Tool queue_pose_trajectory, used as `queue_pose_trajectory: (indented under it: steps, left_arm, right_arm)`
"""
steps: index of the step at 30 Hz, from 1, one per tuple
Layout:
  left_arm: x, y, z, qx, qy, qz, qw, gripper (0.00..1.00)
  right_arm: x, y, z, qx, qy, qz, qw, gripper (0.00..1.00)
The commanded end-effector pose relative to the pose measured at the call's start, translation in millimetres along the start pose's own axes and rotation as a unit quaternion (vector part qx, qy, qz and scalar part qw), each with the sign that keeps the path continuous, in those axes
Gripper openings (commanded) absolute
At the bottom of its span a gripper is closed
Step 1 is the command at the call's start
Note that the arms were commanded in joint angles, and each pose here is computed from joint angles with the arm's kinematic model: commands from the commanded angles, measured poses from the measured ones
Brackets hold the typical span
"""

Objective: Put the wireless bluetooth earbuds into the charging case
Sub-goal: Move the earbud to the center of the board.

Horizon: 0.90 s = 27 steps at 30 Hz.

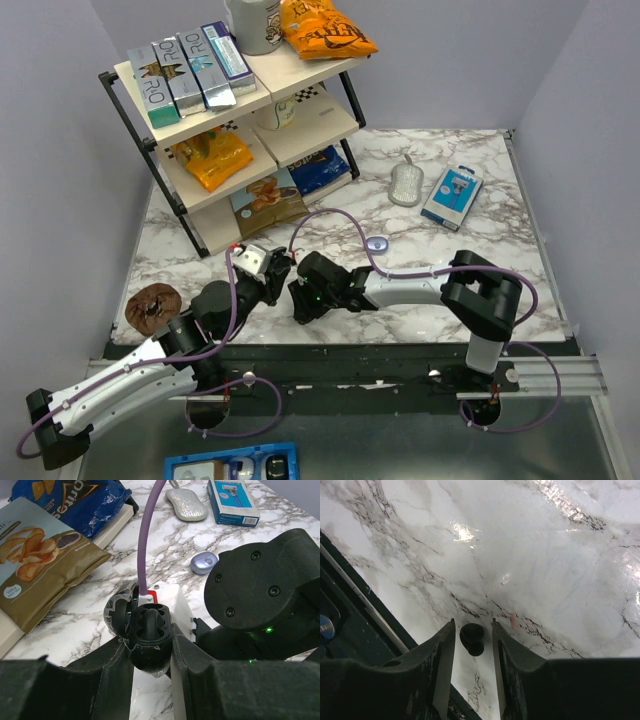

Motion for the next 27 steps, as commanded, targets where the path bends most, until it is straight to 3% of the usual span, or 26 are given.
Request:
queue_pose_trajectory:
  steps: [1,6,17,27]
  left_arm:
    - [1.2,2.6,-7.3,-0.001,-0.010,-0.006,1.000,0.00]
    - [0.5,2.1,-7.7,-0.001,-0.011,-0.006,1.000,0.00]
    - [-0.9,0.9,-7.8,-0.001,-0.011,-0.003,1.000,0.00]
    - [-3.0,-2.5,-8.0,-0.002,-0.009,0.006,1.000,0.00]
  right_arm:
    - [-3.6,0.7,5.2,0.000,0.019,0.002,1.000,0.39]
    - [3.8,-0.1,3.4,-0.005,0.008,0.008,1.000,0.31]
    - [39.4,-11.5,-5.8,-0.002,-0.037,0.045,0.998,0.25]
    - [68.1,-85.3,-25.9,-0.053,-0.075,0.114,0.989,0.26]
Point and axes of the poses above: each gripper's point midway between its finger pads, its own x axis back along the fingers, its own y axis along the line the jaws close on, z = x × y, the point moved 4 cm from there along x, back along the fingers, and after that the axes turned 6 degrees about -x, right-handed, at the moved point
